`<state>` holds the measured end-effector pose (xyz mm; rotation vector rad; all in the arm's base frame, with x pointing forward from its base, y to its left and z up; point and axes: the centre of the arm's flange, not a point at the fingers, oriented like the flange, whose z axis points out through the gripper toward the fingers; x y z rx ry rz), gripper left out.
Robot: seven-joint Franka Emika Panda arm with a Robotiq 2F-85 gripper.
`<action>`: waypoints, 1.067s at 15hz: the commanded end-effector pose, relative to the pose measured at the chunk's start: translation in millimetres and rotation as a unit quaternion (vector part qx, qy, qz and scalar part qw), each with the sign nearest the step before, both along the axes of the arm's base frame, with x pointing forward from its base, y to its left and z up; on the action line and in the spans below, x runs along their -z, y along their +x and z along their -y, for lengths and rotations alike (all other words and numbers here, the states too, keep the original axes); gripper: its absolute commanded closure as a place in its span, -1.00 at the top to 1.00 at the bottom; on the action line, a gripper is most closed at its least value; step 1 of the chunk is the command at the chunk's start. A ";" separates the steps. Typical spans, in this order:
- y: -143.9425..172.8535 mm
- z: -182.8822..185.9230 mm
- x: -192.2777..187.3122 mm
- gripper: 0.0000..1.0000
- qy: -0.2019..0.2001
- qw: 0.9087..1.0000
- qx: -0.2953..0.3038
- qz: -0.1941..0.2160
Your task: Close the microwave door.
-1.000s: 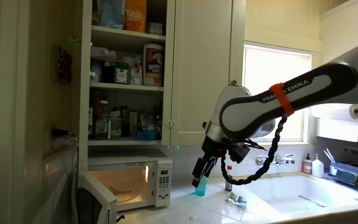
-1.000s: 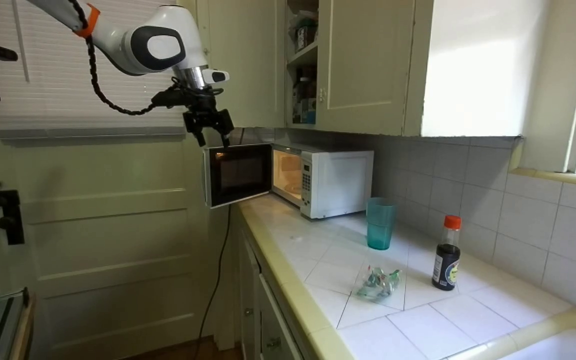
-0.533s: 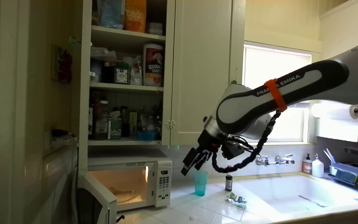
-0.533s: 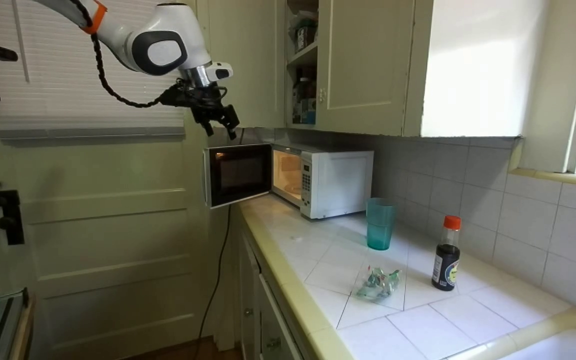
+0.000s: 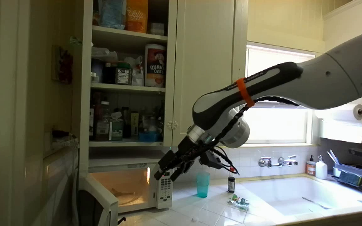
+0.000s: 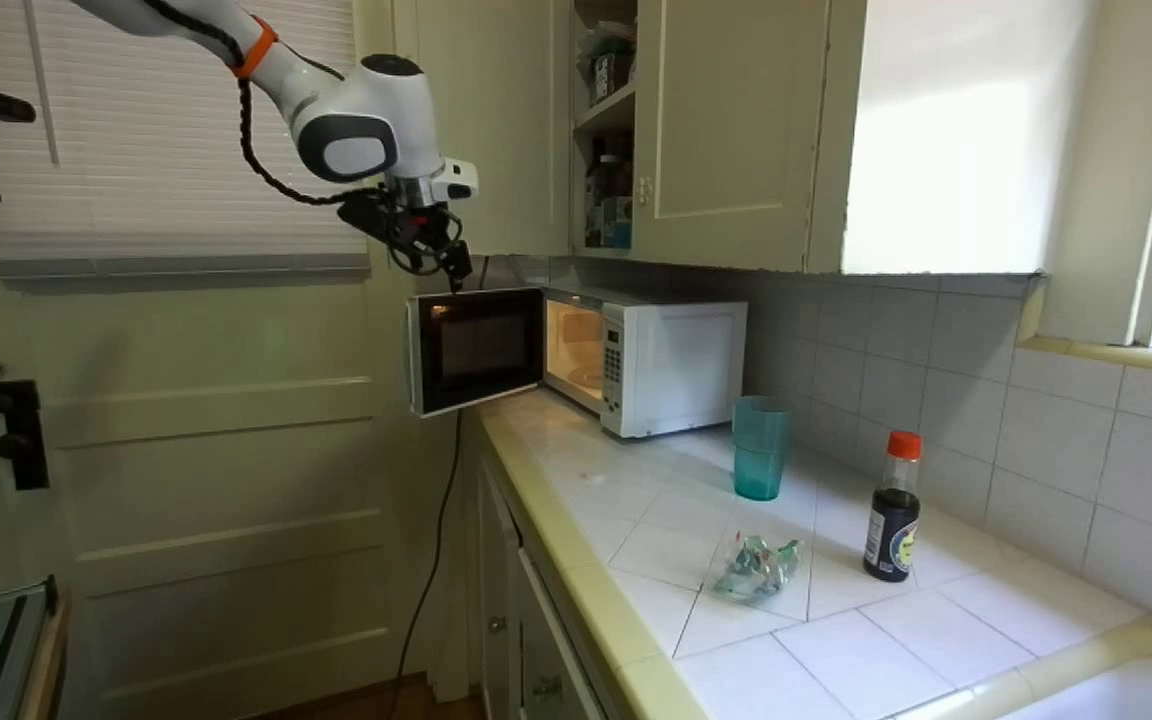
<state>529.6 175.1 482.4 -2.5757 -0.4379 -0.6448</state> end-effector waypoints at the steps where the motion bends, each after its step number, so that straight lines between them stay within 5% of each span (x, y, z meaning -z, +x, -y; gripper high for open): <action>1: 41.9 -40.8 18.0 1.00 0.013 0.999 -0.046 -0.027; 2: 42.9 -49.5 19.6 1.00 -0.004 0.997 -0.072 -0.035; 3: 19.9 -36.3 17.0 1.00 0.003 0.999 -0.035 -0.020; 8: 34.9 -56.1 24.7 1.00 0.010 0.998 -0.056 -0.019; 12: 52.3 -92.2 25.1 1.00 0.026 1.000 -0.004 0.006; 16: 55.7 -130.5 30.4 1.00 0.037 0.999 0.010 -0.019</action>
